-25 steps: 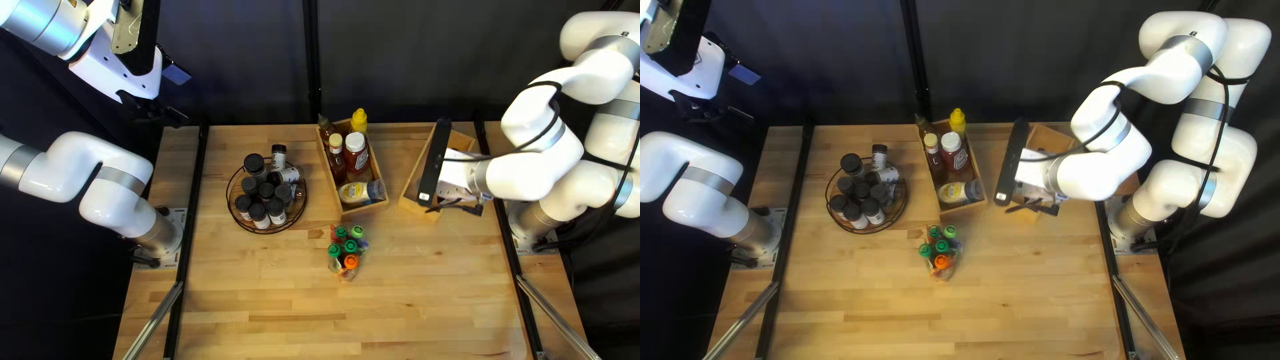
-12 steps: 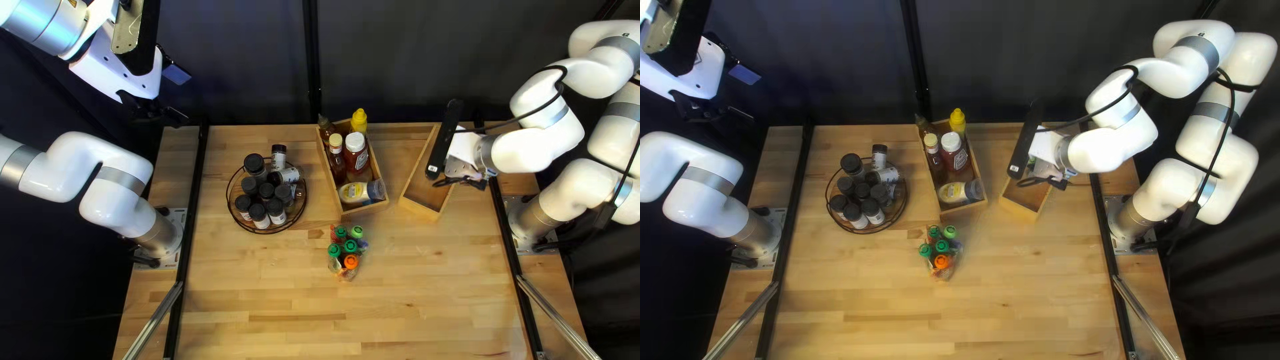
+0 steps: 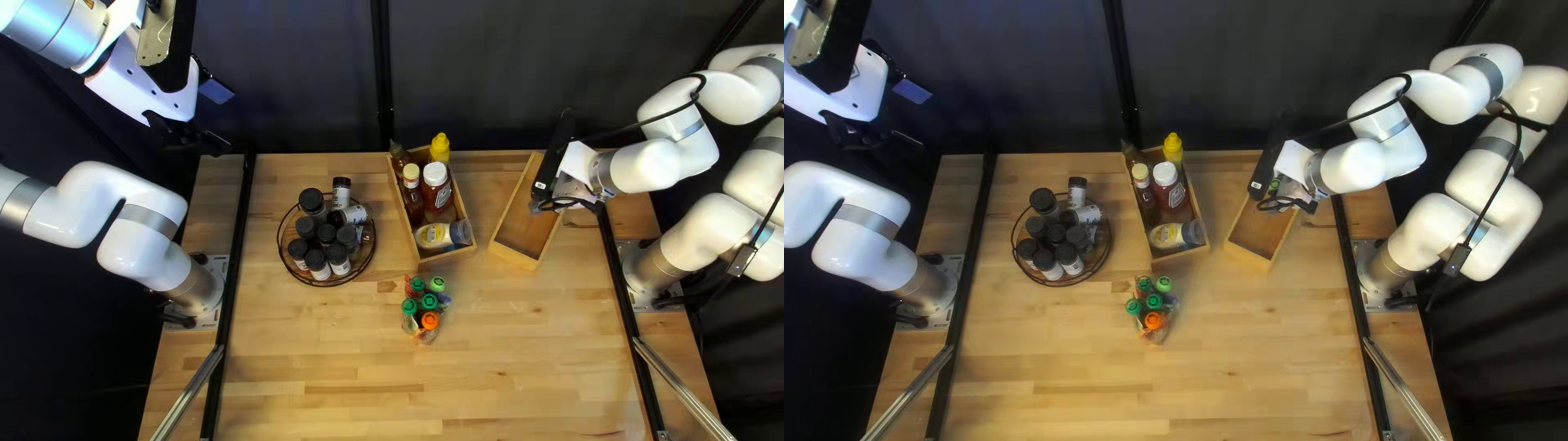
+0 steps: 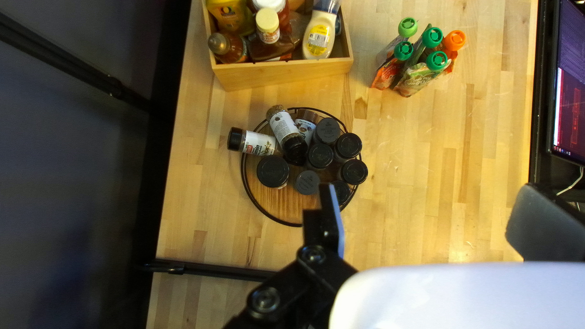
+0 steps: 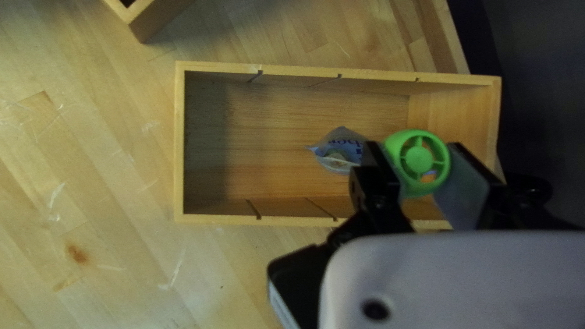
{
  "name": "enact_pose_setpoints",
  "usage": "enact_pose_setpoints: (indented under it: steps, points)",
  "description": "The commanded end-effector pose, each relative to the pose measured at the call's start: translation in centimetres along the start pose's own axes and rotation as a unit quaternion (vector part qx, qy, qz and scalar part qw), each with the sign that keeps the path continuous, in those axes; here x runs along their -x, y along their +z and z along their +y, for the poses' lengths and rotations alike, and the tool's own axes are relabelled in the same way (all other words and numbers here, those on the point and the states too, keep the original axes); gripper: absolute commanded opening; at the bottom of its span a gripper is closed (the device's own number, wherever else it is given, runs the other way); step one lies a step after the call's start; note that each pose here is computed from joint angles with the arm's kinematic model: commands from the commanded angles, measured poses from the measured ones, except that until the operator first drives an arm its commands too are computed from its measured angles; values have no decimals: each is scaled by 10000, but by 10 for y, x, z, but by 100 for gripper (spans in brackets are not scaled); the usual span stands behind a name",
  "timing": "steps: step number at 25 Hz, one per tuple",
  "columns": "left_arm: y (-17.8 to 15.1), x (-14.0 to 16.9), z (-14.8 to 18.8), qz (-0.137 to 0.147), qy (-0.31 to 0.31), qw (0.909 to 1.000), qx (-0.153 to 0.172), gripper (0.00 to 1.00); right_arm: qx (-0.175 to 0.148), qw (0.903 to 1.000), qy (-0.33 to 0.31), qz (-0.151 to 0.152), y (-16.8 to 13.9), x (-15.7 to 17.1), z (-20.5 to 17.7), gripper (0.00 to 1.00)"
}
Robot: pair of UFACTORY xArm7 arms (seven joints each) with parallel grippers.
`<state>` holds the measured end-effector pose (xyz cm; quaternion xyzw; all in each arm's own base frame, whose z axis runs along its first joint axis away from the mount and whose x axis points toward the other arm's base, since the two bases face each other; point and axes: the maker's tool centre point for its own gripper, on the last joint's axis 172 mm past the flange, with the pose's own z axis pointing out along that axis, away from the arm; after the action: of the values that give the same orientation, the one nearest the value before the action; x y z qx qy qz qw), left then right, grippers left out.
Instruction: Separate condiments, baby food and spices and place it in 3 different racks/containers
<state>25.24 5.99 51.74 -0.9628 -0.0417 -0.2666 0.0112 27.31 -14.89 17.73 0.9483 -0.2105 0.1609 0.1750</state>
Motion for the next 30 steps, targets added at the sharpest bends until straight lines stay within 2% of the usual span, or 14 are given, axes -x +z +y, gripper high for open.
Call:
enact_pose_setpoints:
  steps: [1, 2, 4, 5, 7, 14, 15, 21, 24, 26, 30]
  points:
    - [0, 0, 0, 0, 0, 10000, 0, 100, -82, 9999, 95, -63, 6, 0, -1, 8]
    - [0, 0, 0, 0, 0, 10000, 0, 100, -101, 9998, 123, -85, 8, 1, -1, 19]
    - [0, 0, 0, 0, 0, 10000, 0, 100, -123, 9997, 154, -116, 11, 1, -2, 56]
    - [0, 0, 0, 0, 0, 10000, 0, 100, -136, 9997, 172, -133, 12, 1, -2, 70]
    - [0, 0, 0, 0, 0, 10000, 0, 100, -150, 9996, 188, -142, 12, 1, -3, 77]
    - [0, 0, 0, 0, 0, 10000, 0, 100, -192, 9997, 135, -86, -5, -6, -18, 94]
    - [0, 0, 0, 0, 0, 10000, 0, 100, -206, 9997, 103, -69, -9, -10, -24, 100]
    - [0, 0, 0, 0, 0, 10000, 0, 100, -496, 9983, -291, 71, -34, -46, -89, 100]
    - [0, 0, 0, 0, 0, 10000, 0, 100, -733, 9953, -609, 167, -46, -68, -137, 100]
    - [0, 0, 0, 0, 0, 10000, 0, 100, -893, 9925, -801, 220, -52, -80, -162, 100]
    - [0, 0, 0, 0, 0, 10000, 0, 100, -1397, 9808, -1323, 327, -59, -103, -209, 100]
